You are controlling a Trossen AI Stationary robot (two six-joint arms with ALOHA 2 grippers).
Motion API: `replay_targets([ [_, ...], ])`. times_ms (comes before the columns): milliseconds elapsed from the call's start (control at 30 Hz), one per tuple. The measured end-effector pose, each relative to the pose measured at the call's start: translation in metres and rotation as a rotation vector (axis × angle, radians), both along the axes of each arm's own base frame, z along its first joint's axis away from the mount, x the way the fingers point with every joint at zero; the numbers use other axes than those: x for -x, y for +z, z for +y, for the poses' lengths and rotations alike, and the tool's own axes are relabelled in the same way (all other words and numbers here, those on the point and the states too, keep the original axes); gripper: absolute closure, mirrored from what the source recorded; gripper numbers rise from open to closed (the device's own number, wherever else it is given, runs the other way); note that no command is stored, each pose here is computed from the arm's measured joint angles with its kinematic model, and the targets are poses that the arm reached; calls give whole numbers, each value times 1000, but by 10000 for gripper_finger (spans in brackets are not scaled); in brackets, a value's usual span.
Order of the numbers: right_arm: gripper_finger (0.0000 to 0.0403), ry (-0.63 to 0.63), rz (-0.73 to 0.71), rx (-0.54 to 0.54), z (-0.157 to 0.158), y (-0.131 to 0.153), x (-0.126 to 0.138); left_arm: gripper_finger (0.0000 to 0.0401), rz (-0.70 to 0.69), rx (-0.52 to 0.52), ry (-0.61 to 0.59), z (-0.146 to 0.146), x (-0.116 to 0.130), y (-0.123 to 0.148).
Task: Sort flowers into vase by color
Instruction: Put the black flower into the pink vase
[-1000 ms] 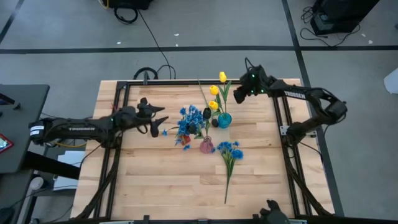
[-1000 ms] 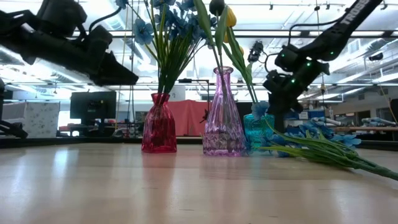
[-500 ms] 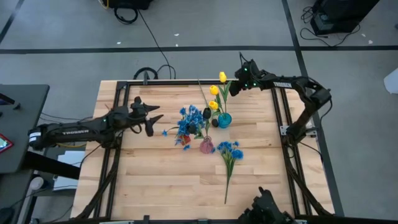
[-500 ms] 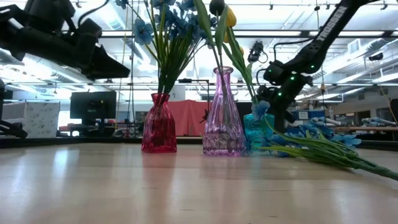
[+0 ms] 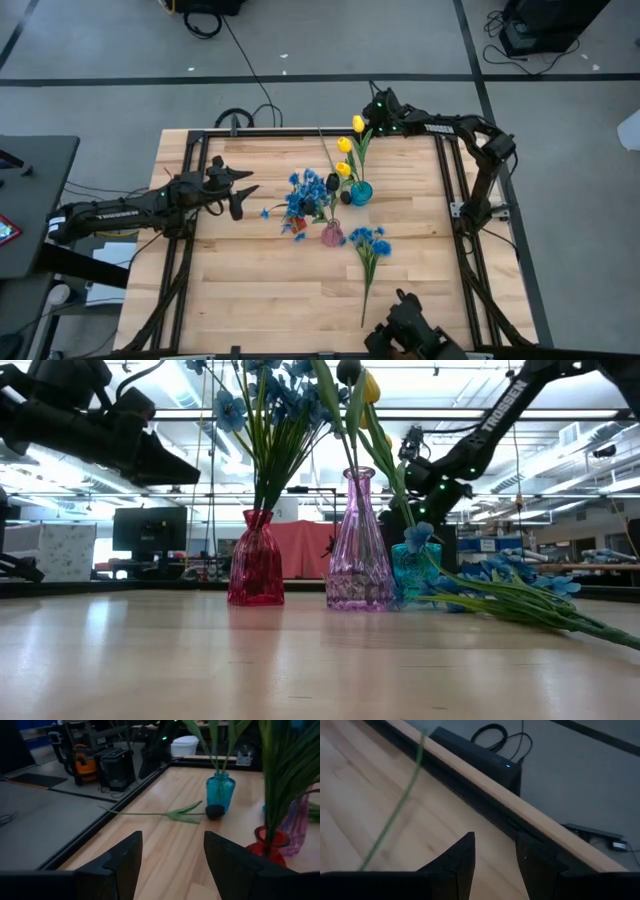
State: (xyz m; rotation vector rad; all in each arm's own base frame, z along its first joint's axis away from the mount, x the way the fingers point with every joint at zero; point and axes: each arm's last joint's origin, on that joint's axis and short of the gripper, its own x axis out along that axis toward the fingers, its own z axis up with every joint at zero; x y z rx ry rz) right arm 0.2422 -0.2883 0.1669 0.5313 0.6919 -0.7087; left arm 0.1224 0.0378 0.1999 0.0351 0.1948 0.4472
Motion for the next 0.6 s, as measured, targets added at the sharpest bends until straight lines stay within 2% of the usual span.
replay_targets([
  [267,251,41,28,-43,-12,5,-24,183,-4,2,-15,0,-1,0],
  [500,251,179,-41,-153,-15,-6,-48,183,20,8,-15,0,0,-2],
  [600,251,227,-47,-153,-10,-6,-63,183,24,4,-10,0,0,-2],
])
